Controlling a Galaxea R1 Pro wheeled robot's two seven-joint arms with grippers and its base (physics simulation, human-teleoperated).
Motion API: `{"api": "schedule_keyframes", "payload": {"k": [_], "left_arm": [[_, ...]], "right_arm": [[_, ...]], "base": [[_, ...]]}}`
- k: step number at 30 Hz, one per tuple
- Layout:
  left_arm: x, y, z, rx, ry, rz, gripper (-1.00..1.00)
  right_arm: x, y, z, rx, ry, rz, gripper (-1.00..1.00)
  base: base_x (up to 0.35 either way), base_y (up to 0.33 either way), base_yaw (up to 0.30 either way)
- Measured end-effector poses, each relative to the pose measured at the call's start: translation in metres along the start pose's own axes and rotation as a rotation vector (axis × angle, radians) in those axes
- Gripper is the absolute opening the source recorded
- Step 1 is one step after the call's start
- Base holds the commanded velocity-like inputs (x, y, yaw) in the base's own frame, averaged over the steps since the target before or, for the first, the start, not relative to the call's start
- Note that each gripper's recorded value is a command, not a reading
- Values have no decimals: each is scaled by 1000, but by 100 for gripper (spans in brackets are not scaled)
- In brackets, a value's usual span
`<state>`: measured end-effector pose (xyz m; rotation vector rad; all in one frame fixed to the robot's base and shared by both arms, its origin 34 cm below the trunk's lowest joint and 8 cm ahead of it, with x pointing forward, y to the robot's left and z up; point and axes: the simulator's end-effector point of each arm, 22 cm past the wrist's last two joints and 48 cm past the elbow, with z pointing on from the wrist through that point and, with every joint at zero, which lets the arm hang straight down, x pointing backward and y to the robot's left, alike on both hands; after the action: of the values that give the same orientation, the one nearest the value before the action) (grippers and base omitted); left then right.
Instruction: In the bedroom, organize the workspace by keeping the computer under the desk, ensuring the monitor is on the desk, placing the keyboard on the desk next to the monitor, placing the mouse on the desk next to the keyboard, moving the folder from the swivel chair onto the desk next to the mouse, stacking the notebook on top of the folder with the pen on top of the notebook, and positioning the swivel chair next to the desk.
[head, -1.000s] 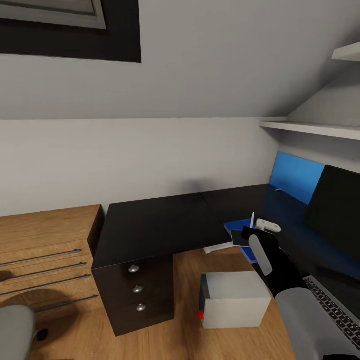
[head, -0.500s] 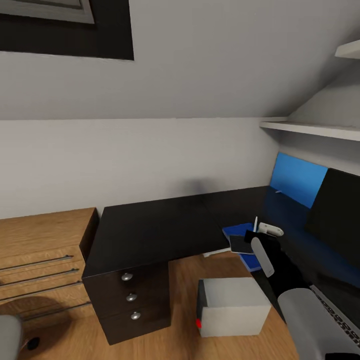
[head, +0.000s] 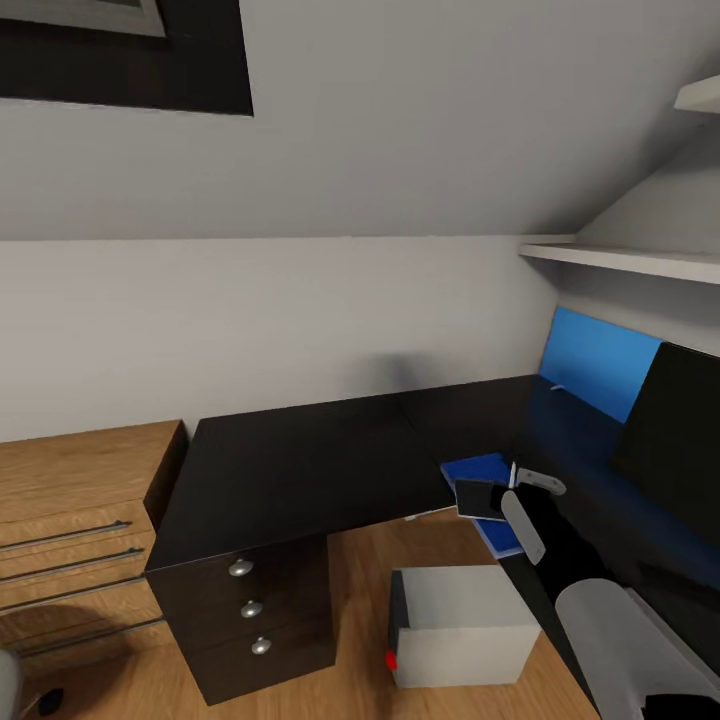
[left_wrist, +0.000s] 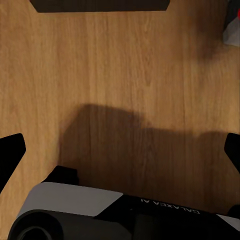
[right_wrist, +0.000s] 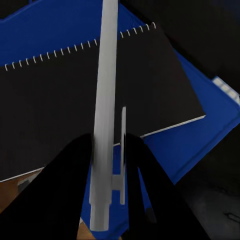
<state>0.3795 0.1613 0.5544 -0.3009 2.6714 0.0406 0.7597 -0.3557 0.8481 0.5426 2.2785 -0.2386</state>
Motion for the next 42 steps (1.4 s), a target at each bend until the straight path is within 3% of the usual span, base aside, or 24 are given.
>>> {"api": "schedule_keyframes", "payload": {"k": [13,20,42], "left_arm": [[0,1,0,-1,0,0,100],[0,1,0,0,-1,0,100],[0,1,0,-1,0,-1,100]], "right_arm": [[14,-1,5,8,29,-11,-100],[14,-2,5,12,27,-14,-100],[17,-3,7,19,31,-35,-100]], "base": [[9,0,0],[227,0,0],[62,0,0]]}}
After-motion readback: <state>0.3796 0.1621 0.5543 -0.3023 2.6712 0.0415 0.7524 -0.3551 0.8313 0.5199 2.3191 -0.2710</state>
